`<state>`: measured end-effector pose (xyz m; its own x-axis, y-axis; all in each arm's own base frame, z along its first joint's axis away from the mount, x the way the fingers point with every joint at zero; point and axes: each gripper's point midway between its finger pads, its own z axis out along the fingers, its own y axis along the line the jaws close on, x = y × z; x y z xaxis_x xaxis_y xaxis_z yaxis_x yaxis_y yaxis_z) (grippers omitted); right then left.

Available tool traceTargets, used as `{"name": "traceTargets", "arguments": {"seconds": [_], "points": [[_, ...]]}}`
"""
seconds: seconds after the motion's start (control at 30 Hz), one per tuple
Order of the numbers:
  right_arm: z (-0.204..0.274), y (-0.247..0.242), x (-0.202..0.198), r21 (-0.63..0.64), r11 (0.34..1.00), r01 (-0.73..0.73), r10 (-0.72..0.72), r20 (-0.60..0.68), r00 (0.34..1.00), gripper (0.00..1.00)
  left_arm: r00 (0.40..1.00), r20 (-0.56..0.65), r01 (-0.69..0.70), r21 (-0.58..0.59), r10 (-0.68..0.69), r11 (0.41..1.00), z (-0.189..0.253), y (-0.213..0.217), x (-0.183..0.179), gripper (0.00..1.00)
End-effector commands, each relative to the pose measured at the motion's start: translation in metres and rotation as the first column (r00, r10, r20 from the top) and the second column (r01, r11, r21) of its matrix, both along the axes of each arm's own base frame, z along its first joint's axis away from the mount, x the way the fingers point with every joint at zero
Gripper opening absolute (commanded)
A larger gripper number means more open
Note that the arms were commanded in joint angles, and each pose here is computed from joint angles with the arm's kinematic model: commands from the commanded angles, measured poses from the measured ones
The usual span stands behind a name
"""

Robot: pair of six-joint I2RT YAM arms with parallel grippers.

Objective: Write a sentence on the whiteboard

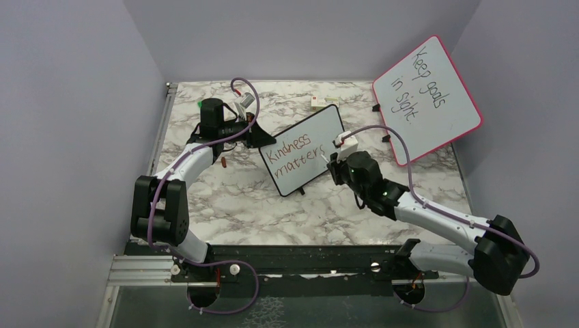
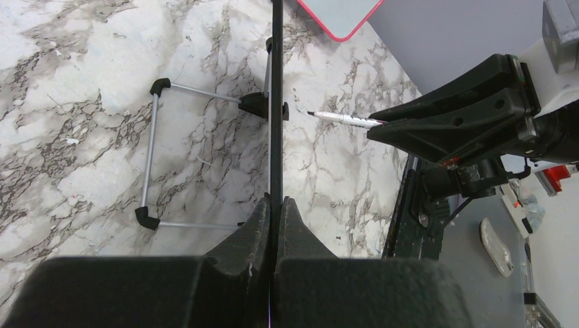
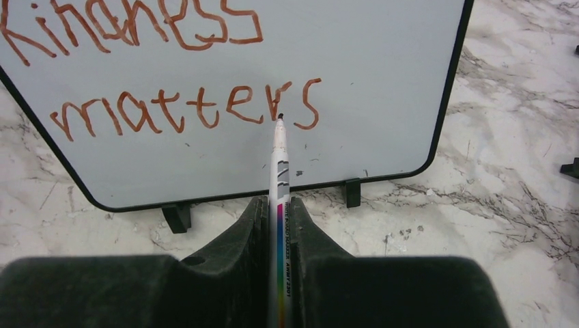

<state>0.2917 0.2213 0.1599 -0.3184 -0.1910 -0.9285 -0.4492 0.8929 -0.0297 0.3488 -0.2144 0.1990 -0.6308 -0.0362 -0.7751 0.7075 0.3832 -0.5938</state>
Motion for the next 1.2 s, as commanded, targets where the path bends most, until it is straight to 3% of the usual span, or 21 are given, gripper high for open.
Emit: {"name": "traceTargets", "arguments": {"seconds": [0.0,0.73,1.17], "points": [[-0.007,0.014,-0.015,-0.002,0.997,-0.081,0.081,-0.007,0.997,0.01,0.999,-0.045,-0.015,0.027,0.017,1.0,-0.009,0.003,-0.004,0.0],[-0.025,0.078,-0.056,-0.012,0.972,-0.235,0.234,-0.052,0.971,0.01,0.998,-0.051,-0.019,0.03,0.021,0.999,-0.011,0.003,-0.003,0.0],[-0.023,0.08,-0.046,-0.023,0.982,-0.186,0.185,-0.032,0.982,0.01,0.998,-0.053,-0.017,0.03,0.019,0.999,-0.012,0.003,-0.003,0.0]]}}
